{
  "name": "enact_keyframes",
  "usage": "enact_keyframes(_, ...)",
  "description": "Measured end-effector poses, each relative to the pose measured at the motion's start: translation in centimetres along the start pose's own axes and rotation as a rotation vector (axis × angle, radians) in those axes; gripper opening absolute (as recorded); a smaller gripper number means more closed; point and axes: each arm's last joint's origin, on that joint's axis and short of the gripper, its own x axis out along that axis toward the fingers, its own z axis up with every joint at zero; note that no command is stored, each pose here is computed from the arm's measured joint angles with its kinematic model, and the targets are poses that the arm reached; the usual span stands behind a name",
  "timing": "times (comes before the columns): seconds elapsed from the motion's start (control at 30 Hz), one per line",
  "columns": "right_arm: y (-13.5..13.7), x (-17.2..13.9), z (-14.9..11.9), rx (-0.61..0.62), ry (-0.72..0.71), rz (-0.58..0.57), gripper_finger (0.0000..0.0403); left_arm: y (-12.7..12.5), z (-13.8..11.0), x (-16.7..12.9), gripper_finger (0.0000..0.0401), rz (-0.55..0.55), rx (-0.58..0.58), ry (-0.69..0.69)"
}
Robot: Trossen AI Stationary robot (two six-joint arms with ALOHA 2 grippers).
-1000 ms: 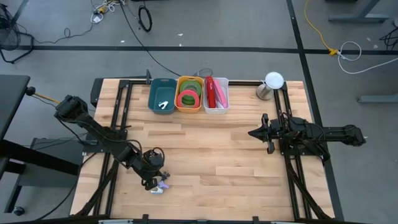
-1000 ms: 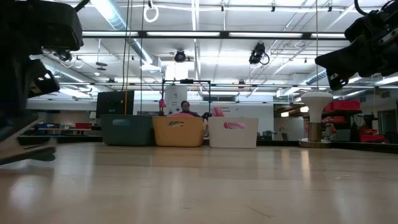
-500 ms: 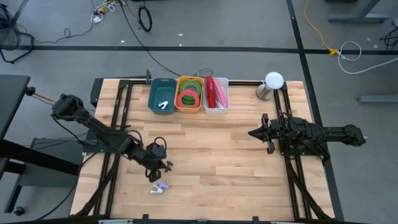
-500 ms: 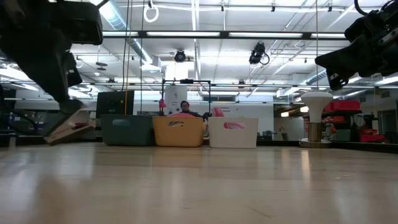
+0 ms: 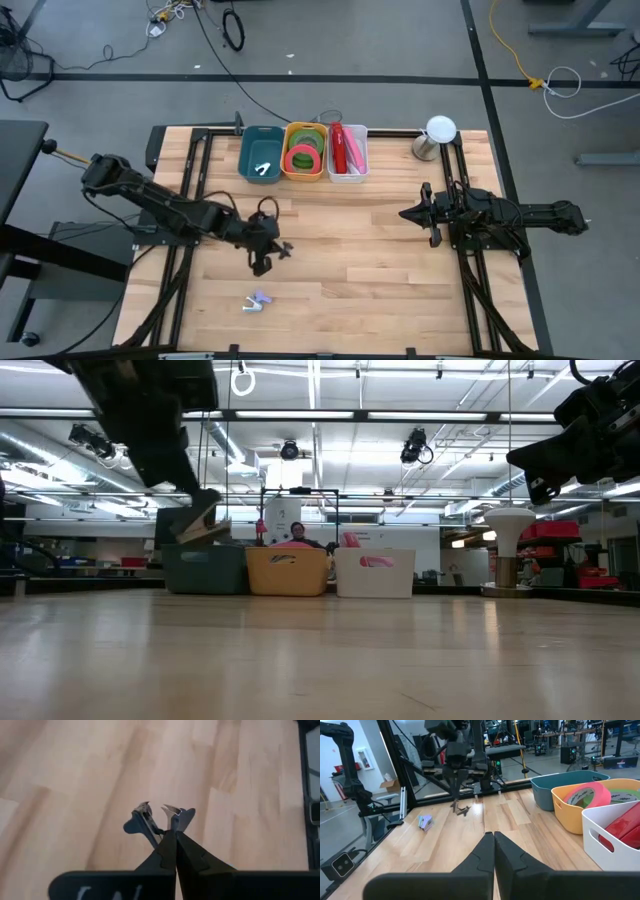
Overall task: Pick and place Stapler, Stapler remover, tape
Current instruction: Put the black staple remover into the blue bin
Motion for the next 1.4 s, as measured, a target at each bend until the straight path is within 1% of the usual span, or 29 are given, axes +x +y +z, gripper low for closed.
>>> enact_keyframes(0.2,0.0,0.0,0.0,0.0,0.0,0.0,0.0007,1.2,1.6,-0.1,0.0,0.002,0.017,-0.018)
enact_keyframes(0.67,0.0,0.0,0.0,0.0,0.0,0.0,0.0007,3.2,4.7,-1.5,0.0,0.09,0.062,-0.013)
enact_keyframes(0.77,0.0,0.0,0.0,0.0,0.0,0.0,0.0007,3.4,5.5,-1.8,0.0,0.081,0.071,-0.028)
enact_keyframes(0.97,0.0,0.0,0.0,0.0,0.0,0.0,0.0007,4.0,5.8,-1.9,0.0003,0.049,0.052,-0.015)
enact_keyframes(1.23,0.0,0.0,0.0,0.0,0.0,0.0,0.0007,3.7,5.6,-1.9,0.0023,0.027,0.061,-0.004)
enact_keyframes(1.33,0.0,0.0,0.0,0.0,0.0,0.0,0.0007,3.4,5.5,-1.8,0.0043,0.021,0.068,0.0)
enact_keyframes(1.4,0.0,0.0,0.0,0.0,0.0,0.0,0.0007,3.2,5.3,-1.7,0.0068,0.019,0.075,0.01)
